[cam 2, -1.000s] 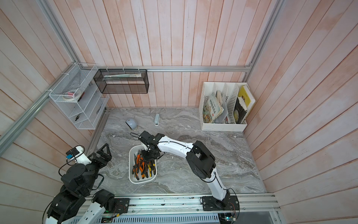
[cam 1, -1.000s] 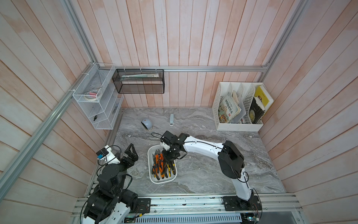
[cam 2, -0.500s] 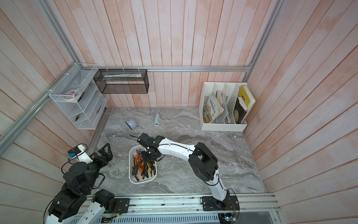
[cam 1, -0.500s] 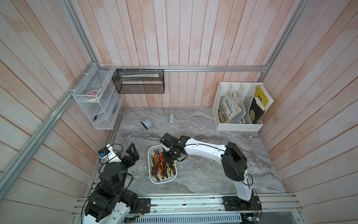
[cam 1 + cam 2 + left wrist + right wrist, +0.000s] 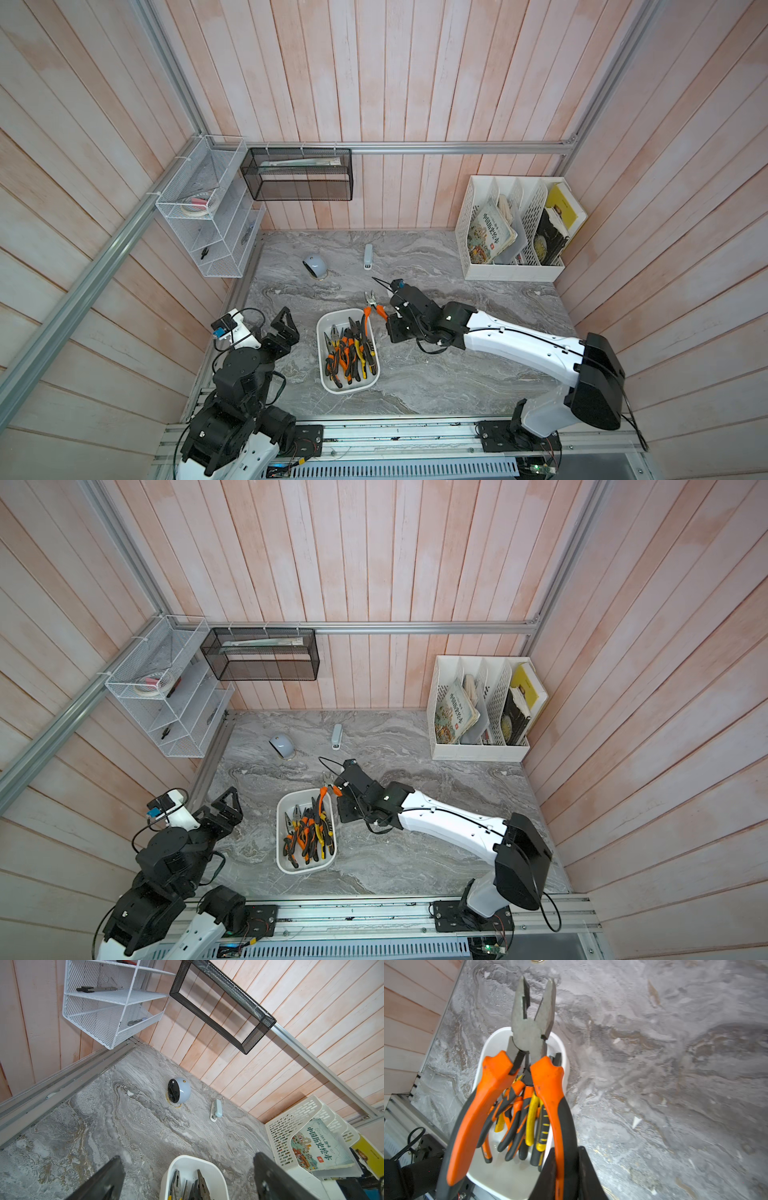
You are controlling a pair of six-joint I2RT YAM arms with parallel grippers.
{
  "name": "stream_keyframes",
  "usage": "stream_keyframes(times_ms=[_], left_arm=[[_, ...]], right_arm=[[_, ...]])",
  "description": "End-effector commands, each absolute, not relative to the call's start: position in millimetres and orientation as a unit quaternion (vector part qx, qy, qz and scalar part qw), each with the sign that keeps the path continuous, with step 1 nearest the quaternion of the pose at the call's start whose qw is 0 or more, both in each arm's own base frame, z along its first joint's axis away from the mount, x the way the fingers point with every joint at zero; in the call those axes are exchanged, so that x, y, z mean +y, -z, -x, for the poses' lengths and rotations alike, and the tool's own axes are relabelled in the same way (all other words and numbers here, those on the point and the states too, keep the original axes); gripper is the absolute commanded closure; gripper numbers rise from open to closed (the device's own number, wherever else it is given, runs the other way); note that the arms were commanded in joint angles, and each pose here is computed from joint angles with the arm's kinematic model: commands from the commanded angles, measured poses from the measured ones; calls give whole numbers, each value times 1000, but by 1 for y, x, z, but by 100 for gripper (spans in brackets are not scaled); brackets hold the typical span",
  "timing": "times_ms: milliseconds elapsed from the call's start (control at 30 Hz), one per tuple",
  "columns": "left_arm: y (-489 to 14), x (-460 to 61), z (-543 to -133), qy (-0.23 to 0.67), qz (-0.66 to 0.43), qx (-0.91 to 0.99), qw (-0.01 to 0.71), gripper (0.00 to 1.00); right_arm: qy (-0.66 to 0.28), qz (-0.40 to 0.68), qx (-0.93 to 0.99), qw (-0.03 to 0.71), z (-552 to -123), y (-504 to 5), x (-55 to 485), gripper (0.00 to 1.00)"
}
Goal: Take the pliers out of the storage box
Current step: Pick up the pliers from the storage box, then place the pliers at the center of the board.
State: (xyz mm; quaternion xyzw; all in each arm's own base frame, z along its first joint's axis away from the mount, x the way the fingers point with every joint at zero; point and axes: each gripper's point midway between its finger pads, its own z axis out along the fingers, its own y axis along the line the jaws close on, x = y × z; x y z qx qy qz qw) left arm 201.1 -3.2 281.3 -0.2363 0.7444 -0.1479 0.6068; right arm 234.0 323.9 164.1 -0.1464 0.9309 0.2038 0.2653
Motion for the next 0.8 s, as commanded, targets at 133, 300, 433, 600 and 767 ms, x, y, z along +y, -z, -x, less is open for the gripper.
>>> stream_keyframes(times_ms=[133, 300, 433, 600, 767], left_arm=[[-279, -4, -202, 147, 237, 746, 605, 0], [-278, -6, -202, 148, 235, 747, 603, 0], [-278, -6, -202, 150, 234, 747, 603, 0], [-278, -7, -203, 149, 230, 748, 605, 0], [-278, -8, -203, 150, 228, 748, 605, 0]], right_arm=[[-148, 65, 944, 289, -253, -139, 224, 100], [-118, 52, 949, 288, -253, -122, 192, 100], [-97, 64, 955, 273, -252, -99, 186, 100], [-91, 91, 964, 233, -252, -76, 197, 100], [-84, 101, 967, 219, -258, -63, 205, 100]])
